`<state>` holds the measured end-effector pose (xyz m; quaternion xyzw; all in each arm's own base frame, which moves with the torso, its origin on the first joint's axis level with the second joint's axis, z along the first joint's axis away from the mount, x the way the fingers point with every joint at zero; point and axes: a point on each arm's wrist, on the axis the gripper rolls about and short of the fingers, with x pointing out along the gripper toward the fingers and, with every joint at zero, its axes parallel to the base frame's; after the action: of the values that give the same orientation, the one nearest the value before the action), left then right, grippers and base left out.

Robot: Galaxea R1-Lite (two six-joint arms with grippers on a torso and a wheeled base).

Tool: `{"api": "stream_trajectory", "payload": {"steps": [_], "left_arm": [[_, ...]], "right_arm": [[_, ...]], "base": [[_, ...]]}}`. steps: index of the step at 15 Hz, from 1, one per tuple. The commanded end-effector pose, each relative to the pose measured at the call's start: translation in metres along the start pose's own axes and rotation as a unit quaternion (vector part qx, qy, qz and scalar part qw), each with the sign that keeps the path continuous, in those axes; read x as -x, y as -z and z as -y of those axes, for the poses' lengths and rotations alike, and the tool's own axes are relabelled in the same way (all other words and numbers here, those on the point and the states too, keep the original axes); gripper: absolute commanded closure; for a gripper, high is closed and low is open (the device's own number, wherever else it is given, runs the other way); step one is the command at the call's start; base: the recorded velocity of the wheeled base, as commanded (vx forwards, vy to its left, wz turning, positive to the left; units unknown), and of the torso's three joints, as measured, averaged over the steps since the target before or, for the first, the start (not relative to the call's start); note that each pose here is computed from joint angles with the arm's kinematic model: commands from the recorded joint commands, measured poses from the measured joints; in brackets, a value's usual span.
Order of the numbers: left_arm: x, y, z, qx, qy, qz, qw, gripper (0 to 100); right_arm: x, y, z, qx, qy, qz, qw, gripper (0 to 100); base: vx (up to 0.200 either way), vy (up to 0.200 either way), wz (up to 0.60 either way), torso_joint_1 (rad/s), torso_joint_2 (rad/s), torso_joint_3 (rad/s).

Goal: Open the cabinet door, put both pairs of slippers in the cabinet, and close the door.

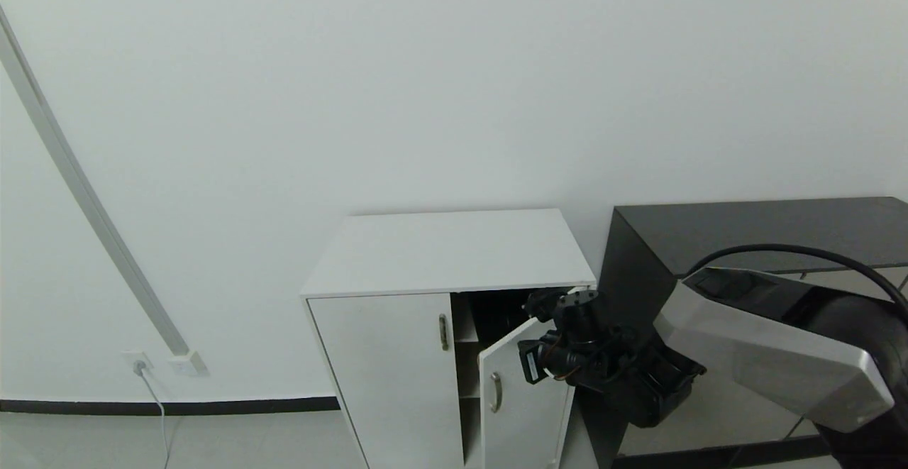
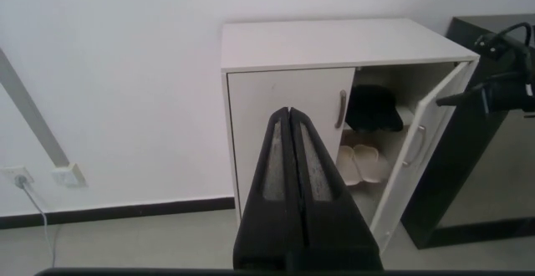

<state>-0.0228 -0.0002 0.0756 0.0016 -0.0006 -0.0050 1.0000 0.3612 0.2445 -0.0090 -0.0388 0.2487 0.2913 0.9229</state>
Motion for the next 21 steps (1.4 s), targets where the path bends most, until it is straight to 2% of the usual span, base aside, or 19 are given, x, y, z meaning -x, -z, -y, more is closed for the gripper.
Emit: {"api": "stream_trajectory", "payload": {"steps": [1,4,12,21], "left_arm": [[0.0,0.0,0.0,-0.001,0.0,0.0,1.0,100],[0.0,0.0,0.0,0.0,0.0,0.0,1.0,100],[0.0,0.0,0.0,0.0,0.0,0.0,1.0,100],[0.0,0.0,0.0,0.0,-0.001,0.0,1.0,100]], "right_arm": [[-0.018,-0.001,0.0,0.001,0.0,0.003,1.0,100],[-0.032,-0.003,0.001,0.001,-0.001,0.014,1.0,100],[-0.059,-0.034,0.014,-0.002,0.012,0.037,0.999,100],[-0.083,-0.046,0.02,-0.003,0.019,0.05,0.999,100]], "base": [[0.0,0.0,0.0,0.0,0.0,0.0],[0.0,0.0,0.0,0.0,0.0,0.0],[0.0,0.0,0.0,0.0,0.0,0.0],[0.0,0.0,0.0,0.0,0.0,0.0]]}}
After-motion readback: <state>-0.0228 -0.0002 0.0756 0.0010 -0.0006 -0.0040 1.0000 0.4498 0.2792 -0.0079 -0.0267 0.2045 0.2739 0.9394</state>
